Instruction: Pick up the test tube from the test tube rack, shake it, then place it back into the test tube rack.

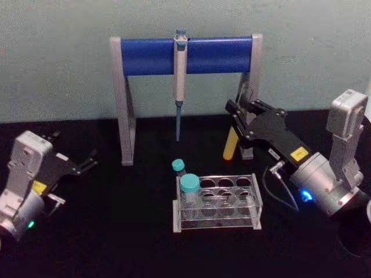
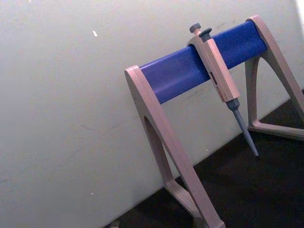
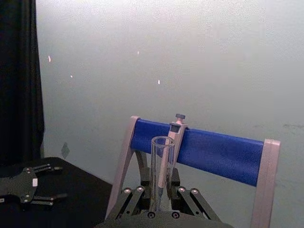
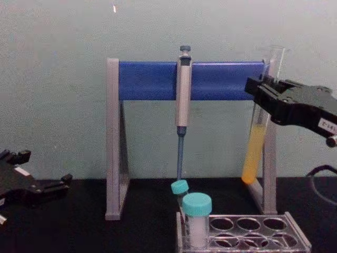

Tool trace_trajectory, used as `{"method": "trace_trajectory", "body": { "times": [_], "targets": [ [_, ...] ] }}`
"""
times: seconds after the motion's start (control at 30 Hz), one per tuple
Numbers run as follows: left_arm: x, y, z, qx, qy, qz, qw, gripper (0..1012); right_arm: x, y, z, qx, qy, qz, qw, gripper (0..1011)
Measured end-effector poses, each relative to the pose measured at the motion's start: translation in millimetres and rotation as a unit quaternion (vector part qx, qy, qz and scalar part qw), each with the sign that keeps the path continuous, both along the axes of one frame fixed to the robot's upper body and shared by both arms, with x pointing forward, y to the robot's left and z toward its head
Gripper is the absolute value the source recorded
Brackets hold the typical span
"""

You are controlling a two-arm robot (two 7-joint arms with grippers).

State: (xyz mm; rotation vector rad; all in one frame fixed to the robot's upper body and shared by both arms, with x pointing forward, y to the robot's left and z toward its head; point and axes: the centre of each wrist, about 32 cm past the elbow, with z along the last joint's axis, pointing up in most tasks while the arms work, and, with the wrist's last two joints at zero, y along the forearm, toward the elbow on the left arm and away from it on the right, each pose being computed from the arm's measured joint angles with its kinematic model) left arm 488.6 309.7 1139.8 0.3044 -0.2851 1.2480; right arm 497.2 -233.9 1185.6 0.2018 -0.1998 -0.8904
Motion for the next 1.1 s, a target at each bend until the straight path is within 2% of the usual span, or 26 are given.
{"method": "trace_trajectory", "body": {
  "times": [0.9,1.1],
  "targets": [
    [0.0,0.0,0.0,0.000,0.000,0.000,1.0000,1001,-2.6,1.6,-0.2,0.000,0.008,0.007,0.9999,234],
    [0.0,0.0,0.0,0.000,0.000,0.000,1.0000,1002,-5.6,0.7,-0.2,-0.001,0.014,0.024,0.9996,233]
  ]
}}
